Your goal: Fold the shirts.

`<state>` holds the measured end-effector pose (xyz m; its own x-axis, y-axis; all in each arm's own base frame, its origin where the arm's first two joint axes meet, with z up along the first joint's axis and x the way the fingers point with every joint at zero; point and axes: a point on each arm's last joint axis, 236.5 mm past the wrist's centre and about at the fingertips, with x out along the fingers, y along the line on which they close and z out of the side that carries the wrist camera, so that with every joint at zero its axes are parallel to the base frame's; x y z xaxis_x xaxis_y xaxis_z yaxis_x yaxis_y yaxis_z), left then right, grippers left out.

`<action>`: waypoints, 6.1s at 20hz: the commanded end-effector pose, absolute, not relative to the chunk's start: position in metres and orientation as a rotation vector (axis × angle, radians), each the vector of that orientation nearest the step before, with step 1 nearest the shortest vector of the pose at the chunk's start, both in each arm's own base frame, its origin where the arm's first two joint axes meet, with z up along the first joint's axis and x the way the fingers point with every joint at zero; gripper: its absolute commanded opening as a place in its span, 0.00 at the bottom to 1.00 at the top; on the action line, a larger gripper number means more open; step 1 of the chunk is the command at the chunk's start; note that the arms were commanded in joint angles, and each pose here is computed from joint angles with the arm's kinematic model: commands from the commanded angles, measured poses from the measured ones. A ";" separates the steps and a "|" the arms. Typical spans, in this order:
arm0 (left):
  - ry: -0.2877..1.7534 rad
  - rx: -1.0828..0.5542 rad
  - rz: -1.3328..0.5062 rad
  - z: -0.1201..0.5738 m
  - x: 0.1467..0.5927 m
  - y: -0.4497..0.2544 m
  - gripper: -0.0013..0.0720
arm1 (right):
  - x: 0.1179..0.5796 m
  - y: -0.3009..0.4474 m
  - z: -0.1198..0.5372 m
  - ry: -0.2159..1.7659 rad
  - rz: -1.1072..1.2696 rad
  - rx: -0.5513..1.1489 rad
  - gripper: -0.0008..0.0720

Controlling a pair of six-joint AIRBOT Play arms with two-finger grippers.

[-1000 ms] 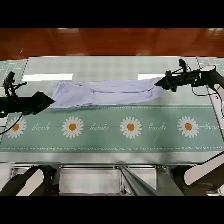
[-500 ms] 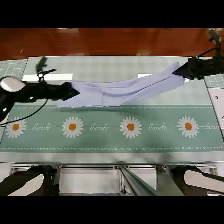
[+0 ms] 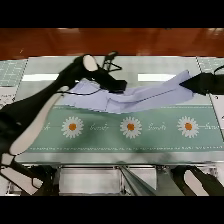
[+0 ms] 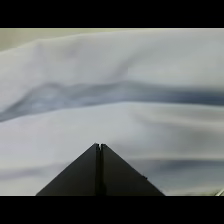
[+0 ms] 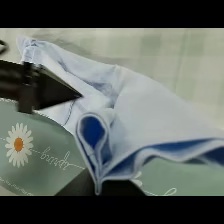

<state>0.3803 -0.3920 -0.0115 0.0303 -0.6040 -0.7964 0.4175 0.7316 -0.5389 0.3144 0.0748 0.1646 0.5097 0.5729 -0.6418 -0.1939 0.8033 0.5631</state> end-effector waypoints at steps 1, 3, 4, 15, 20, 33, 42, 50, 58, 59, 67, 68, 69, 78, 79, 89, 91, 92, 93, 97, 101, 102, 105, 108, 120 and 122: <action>1.415 -0.089 -0.854 -0.042 0.338 -0.452 0.04 | 0.296 0.085 0.176 0.887 0.497 0.467 0.06; 1.444 -0.101 -0.908 -0.050 0.310 -0.478 0.04 | 0.296 0.088 0.178 0.885 0.508 0.474 0.06; 1.459 -0.119 -0.932 -0.050 0.299 -0.489 0.04 | 0.296 0.088 0.178 0.885 0.507 0.474 0.06; 1.356 -0.122 -0.737 0.022 0.389 -0.343 0.04 | 0.301 0.133 0.181 0.891 0.633 0.488 0.06; 1.197 -0.267 -0.467 0.063 0.391 -0.196 0.04 | 0.339 0.237 0.173 0.886 0.828 0.548 0.06; 1.029 -0.364 -0.293 0.064 0.276 -0.100 0.04 | 0.403 0.418 0.045 1.155 0.995 0.581 0.06; 0.938 -0.332 -0.246 0.067 0.306 -0.085 0.04 | 0.414 0.405 0.024 1.204 0.954 0.617 0.57; 0.606 -0.345 -0.070 0.237 0.322 0.003 0.04 | 0.390 0.095 0.094 1.273 0.458 0.255 0.57; 1.000 -0.520 -0.327 0.078 0.255 -0.098 0.04 | 0.309 0.057 -0.045 1.217 0.059 0.739 0.57; 1.049 -0.546 -0.356 0.061 0.245 -0.110 0.04 | 0.307 0.070 -0.058 1.229 0.081 0.781 0.57; 1.052 -0.584 -0.357 0.035 0.247 -0.123 0.04 | 0.324 0.197 -0.092 1.413 0.442 1.013 0.57; 1.052 -0.584 -0.356 0.035 0.247 -0.123 0.04 | 0.327 0.208 -0.093 1.428 0.467 0.994 0.57; 1.051 -0.584 -0.356 0.035 0.247 -0.123 0.04 | 0.330 0.219 -0.092 1.444 0.494 0.981 0.57; 1.040 -0.586 -0.351 0.036 0.250 -0.122 0.04 | 0.358 0.303 -0.066 1.446 0.682 0.852 0.07; 1.040 -0.586 -0.351 0.036 0.250 -0.122 0.04 | 0.360 0.308 -0.059 1.431 0.714 0.830 0.06; 1.039 -0.586 -0.350 0.036 0.250 -0.122 0.04 | 0.438 0.263 0.118 1.151 0.670 0.208 0.06; 1.040 -0.586 -0.350 0.036 0.250 -0.122 0.04 | 0.444 0.239 0.161 1.080 0.617 0.096 0.06; 1.040 -0.586 -0.351 0.036 0.250 -0.122 0.04 | 0.445 0.226 0.181 1.056 0.599 0.069 0.06; 1.040 -0.586 -0.351 0.036 0.250 -0.122 0.04 | 0.445 0.214 0.197 1.031 0.584 0.071 0.06; 1.037 -0.603 -0.360 0.038 0.250 -0.125 0.04 | 0.444 0.128 0.236 0.968 0.433 0.143 0.06; 1.034 -0.610 -0.364 0.040 0.250 -0.126 0.04 | 0.428 0.026 0.263 0.928 0.259 0.266 0.06; 1.034 -0.610 -0.364 0.040 0.250 -0.126 0.04 | 0.422 0.002 0.270 0.910 0.221 0.312 0.06; 1.024 -0.605 -0.367 0.043 0.252 -0.126 0.04 | 0.397 -0.063 0.278 0.867 0.110 0.456 0.06; 0.989 -0.587 -0.373 0.053 0.259 -0.124 0.04 | 0.368 -0.110 0.269 0.855 0.013 0.611 0.06; 0.790 -0.529 -0.342 0.091 0.296 -0.109 0.04 | 0.179 -0.207 0.125 1.170 -0.623 1.031 0.06; 0.791 -0.530 -0.334 0.089 0.299 -0.107 0.04 | 0.132 -0.212 0.101 1.303 -0.797 1.013 0.06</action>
